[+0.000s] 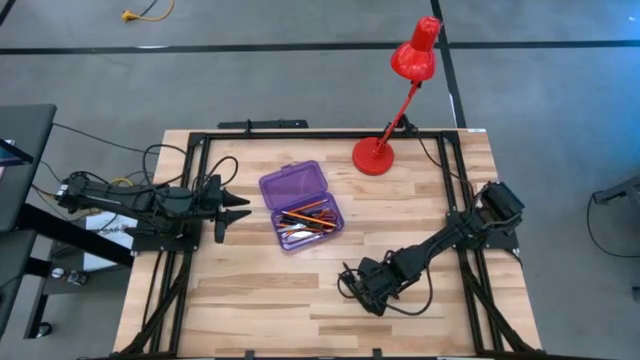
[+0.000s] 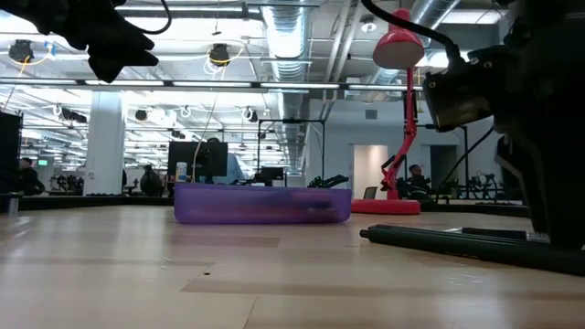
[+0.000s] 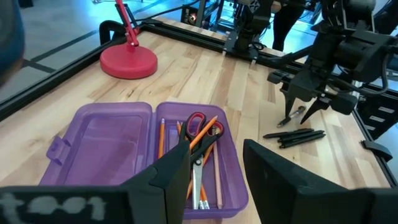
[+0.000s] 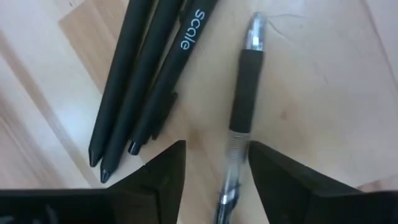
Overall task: Pick & place school supplies into a supply box
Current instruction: Put the transparent pen into the purple supply box
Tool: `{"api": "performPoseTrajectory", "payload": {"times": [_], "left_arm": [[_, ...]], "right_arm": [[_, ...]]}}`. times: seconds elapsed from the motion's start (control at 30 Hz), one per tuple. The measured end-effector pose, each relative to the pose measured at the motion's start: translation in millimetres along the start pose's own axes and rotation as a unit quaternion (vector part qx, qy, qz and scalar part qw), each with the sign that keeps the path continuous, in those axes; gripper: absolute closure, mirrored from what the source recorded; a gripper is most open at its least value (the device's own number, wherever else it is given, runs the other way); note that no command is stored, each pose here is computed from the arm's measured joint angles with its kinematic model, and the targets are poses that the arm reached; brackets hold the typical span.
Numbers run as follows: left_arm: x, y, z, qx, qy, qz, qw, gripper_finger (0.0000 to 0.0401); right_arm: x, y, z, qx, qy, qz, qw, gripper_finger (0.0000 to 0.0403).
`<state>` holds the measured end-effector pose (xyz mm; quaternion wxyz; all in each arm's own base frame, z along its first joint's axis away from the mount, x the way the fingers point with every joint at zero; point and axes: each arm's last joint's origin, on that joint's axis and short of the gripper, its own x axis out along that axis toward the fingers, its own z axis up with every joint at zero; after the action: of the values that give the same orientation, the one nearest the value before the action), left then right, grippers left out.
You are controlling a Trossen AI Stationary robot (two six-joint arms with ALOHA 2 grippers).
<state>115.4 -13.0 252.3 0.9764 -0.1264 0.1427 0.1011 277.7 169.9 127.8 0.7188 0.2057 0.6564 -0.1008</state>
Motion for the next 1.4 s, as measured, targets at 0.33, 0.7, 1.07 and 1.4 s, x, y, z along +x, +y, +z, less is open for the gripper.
{"api": "performPoseTrajectory", "payload": {"times": [0.33,0.7,1.07,1.4], "left_arm": [[0,0,0,-0.001,-0.001,0.002,1.0,0.0263],[0,0,0,-0.003,-0.001,0.002,1.0,0.0263],[0,0,0,-0.005,-0.002,0.002,1.0,0.0263],[0,0,0,-0.008,-0.002,0.002,1.0,0.0263]], "right_arm": [[-1,-8,3,-0.018,-0.003,-0.03,0.999,0.029],[-1,-20,17,-0.047,0.014,-0.033,0.998,0.0378],[-3,-49,47,-0.057,0.025,-0.025,0.998,0.039],[-14,-71,70,-0.061,0.036,0.049,0.996,0.0393]]}}
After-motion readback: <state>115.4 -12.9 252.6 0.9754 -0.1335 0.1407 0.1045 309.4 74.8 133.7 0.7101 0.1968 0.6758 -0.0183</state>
